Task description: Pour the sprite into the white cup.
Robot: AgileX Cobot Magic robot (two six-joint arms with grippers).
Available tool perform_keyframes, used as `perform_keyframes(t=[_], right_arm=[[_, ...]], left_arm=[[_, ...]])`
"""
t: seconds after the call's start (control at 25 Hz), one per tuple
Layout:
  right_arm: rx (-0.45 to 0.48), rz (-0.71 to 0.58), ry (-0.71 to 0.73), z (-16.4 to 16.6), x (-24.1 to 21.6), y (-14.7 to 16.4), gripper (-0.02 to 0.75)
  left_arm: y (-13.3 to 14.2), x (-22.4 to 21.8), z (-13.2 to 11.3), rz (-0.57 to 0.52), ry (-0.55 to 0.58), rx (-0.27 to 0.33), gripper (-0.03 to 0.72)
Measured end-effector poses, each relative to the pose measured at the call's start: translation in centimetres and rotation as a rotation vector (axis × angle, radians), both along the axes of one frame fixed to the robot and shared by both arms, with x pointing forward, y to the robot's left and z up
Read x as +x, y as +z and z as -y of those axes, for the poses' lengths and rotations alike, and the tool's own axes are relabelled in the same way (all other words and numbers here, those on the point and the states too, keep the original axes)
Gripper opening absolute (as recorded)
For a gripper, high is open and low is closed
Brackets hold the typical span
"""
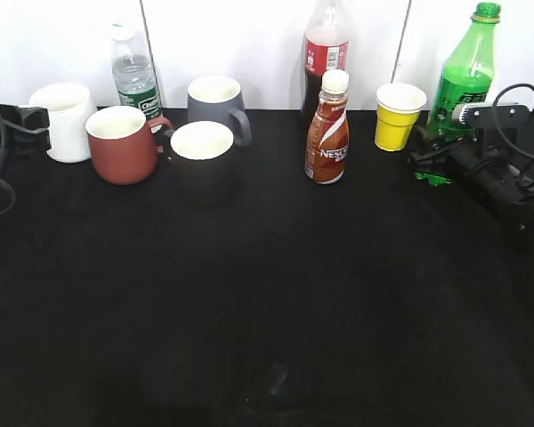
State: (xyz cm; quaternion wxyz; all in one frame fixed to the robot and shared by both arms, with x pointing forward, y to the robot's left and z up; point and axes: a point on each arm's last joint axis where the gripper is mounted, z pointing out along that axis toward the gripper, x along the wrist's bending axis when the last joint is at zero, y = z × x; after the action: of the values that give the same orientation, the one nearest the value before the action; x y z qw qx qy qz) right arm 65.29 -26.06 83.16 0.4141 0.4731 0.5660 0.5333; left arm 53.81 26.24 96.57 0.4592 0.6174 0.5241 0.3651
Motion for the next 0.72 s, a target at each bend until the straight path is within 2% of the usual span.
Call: perform_keyframes(t=[0.08, 0.2, 0.32, 0.44, 0.52, 0.6, 0.72], right_arm=[[-0.008, 0.000, 0.024, -0.2, -0.1, 0.0, 0.529], [-0.010, 0.006, 0.027, -0.2, -0.2, 0.4, 0.585], [-0.017, -0.004, 0.023, -0.1, -0.8, 2.2, 0.600], [-0.034, -0.092, 0.013, 0.0, -2.0, 2.2, 0.600], [-0.054, -0.189, -0.003, 0.3, -2.8, 2.4, 0.600], [-0.088, -0.296, -0.019, 0.5, -3.3, 3.8, 0.600], [-0.154, -0.533, -0.058, 1.2, -5.1, 8.0, 0.596]], left_arm=[[0.0, 0.0, 0.0, 0.000, 0.000, 0.000, 0.351], [0.0, 0.0, 0.0, -0.002, -0.001, 0.002, 0.351], [0.0, 0.0, 0.0, -0.003, -0.001, 0.002, 0.351], [-0.5, -0.2, -0.1, -0.058, 0.000, 0.018, 0.351], [-0.8, -0.5, 0.3, -0.116, -0.008, 0.031, 0.351], [-1.2, -1.3, 1.5, -0.204, -0.042, 0.053, 0.354], [-2.5, -2.5, 2.9, -0.490, -0.048, 0.107, 0.421]])
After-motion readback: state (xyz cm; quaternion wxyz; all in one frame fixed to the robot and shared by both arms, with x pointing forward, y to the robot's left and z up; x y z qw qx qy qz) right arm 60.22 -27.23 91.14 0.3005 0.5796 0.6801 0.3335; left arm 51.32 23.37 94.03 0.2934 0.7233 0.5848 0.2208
